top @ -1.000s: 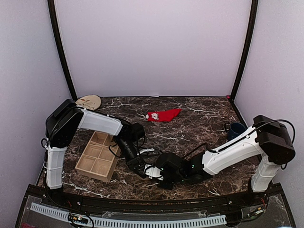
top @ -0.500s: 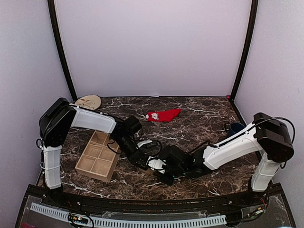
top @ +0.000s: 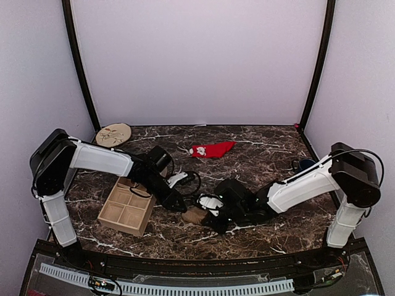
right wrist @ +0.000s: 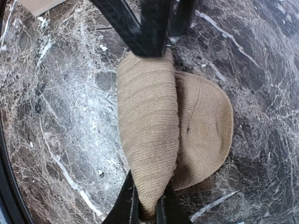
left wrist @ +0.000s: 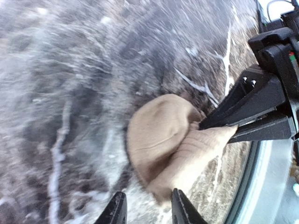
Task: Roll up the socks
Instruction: Roll the sock at the center of the board.
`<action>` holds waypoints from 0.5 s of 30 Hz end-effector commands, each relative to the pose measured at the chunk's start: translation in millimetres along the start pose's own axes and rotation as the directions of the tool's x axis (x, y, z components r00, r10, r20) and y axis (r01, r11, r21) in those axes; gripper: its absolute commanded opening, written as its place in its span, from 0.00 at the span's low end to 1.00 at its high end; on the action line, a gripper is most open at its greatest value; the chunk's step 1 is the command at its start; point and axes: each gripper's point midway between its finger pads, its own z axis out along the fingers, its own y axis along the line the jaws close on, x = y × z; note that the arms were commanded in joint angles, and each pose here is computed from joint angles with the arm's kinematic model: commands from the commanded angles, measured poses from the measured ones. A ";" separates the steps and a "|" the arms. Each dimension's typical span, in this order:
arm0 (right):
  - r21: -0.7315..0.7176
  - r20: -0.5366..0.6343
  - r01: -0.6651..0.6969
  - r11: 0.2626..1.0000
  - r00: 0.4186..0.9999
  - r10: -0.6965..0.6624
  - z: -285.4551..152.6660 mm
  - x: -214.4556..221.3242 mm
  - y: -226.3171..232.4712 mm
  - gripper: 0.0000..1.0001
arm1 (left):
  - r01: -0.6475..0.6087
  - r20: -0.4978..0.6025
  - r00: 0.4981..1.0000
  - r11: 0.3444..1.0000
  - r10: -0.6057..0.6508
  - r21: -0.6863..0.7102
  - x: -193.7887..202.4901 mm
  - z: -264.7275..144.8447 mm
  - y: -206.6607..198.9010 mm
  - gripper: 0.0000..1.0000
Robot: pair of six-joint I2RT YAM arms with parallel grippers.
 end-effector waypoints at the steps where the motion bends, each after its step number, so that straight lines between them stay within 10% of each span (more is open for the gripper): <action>1: -0.080 -0.060 -0.134 0.988 0.990 0.129 -1.6 16.9 0.8 0.00 | -0.037 0.180 0.982 0.990 0.062 -0.139 -29.3 -25.4 10.2 0.36; 8: -0.188 -0.133 -0.334 0.924 0.940 0.313 1.1 26.8 -5.5 0.00 | -0.177 0.379 0.891 0.960 0.250 -0.218 -42.0 -47.7 -8.8 0.36; 15: -0.260 -0.163 -0.479 0.839 0.878 0.451 -0.6 33.0 -17.8 0.00 | -0.451 0.333 0.765 0.828 0.551 -0.333 -27.0 -28.5 -44.4 0.38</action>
